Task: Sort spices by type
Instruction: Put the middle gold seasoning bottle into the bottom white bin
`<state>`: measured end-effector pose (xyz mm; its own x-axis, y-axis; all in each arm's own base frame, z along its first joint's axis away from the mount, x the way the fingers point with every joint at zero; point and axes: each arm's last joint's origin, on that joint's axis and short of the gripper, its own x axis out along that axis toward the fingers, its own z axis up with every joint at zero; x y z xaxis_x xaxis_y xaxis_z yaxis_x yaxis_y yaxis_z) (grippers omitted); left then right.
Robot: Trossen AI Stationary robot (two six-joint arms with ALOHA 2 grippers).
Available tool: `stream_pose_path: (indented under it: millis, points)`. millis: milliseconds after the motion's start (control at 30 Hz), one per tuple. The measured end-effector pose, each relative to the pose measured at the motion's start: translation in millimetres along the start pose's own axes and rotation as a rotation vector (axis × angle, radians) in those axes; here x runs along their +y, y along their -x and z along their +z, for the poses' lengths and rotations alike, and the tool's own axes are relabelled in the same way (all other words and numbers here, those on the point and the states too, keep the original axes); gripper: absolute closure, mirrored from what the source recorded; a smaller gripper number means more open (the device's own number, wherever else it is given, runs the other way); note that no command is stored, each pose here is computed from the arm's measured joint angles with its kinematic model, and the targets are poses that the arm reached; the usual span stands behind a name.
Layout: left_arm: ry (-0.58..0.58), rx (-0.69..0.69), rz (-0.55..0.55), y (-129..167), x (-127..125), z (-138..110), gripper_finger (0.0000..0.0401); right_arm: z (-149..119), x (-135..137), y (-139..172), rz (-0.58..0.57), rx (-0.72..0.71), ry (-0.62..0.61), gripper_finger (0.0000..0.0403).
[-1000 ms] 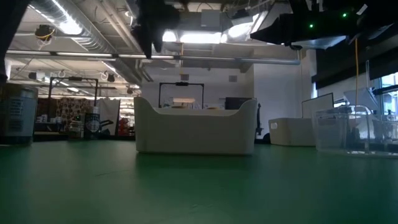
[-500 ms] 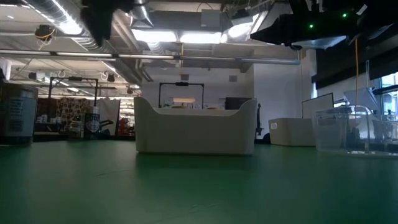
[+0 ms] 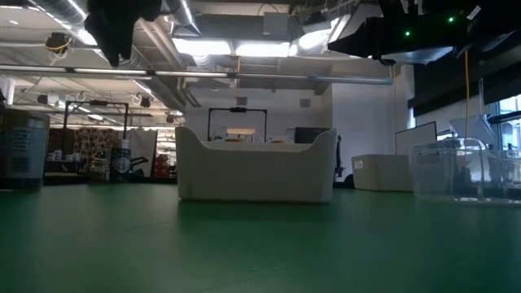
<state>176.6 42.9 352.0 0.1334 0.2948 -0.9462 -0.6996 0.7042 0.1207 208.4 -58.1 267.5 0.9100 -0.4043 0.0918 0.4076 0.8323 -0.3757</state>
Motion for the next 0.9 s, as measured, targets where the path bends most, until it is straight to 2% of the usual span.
stream_pose_path:
  millis: [267,600,900]
  points:
    - [0.007,0.109,0.030,-13.7,-4.9,-12.1,0.0007,-0.1,0.1,0.0,0.001,0.001,0.000,0.0364]
    - [-0.034,0.186,0.077,-35.4,-15.1,-29.1,0.0003,-0.3,0.1,0.0,0.001,0.002,0.000,0.0364]
    - [-0.069,0.282,0.063,-51.9,-16.7,-49.2,0.0002,-0.5,0.2,0.0,0.002,0.005,0.001,0.0364]
